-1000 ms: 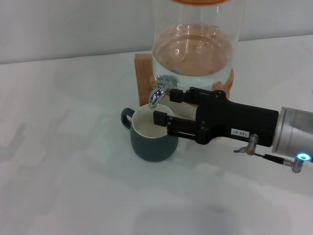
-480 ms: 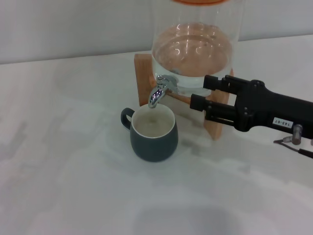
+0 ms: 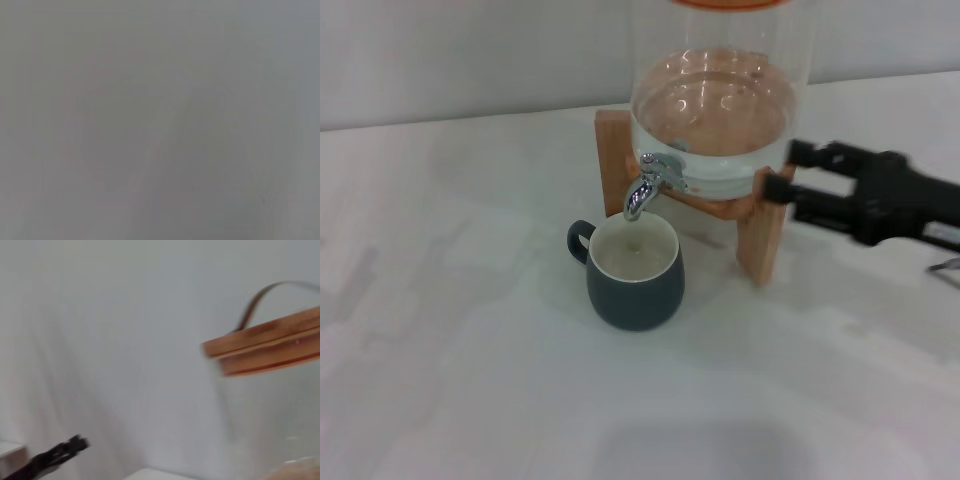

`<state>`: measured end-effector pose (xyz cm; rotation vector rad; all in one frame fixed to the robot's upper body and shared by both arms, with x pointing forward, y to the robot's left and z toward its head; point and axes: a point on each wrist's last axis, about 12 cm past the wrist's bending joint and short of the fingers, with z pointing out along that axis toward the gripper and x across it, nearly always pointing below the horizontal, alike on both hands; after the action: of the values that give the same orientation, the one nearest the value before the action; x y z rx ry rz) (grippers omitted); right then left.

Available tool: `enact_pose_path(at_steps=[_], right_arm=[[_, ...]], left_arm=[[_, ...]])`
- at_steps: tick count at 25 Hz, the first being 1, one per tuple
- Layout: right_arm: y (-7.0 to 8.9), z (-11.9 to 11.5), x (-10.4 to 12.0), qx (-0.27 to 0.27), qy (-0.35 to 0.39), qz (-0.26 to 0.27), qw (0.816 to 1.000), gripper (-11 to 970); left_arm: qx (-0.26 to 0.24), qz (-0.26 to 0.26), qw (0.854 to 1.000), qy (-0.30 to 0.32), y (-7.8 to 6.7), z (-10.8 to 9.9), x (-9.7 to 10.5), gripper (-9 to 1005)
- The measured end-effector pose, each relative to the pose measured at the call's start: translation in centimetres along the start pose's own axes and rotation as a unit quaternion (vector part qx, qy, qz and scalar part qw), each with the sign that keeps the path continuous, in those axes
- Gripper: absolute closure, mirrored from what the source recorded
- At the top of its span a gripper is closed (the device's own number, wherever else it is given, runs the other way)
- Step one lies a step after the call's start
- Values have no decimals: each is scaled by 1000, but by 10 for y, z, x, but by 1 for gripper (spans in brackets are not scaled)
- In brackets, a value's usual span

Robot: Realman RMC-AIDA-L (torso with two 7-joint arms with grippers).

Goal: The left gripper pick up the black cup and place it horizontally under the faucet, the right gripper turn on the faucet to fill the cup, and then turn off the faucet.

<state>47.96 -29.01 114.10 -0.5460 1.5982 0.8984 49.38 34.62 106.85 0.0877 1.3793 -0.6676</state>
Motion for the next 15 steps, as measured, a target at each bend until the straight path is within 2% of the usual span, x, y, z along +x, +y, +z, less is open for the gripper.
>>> enact_pose_path(at_steps=[7,15], right_arm=[[-26,-64,-16,77,-23,-8,997,235],[-44,-130,-34,158,-76,-35,984,231]], left_arm=[[-7,-3,1000,3,2,-2,1,176],[2,1,1000,22,1,-4,3,176]])
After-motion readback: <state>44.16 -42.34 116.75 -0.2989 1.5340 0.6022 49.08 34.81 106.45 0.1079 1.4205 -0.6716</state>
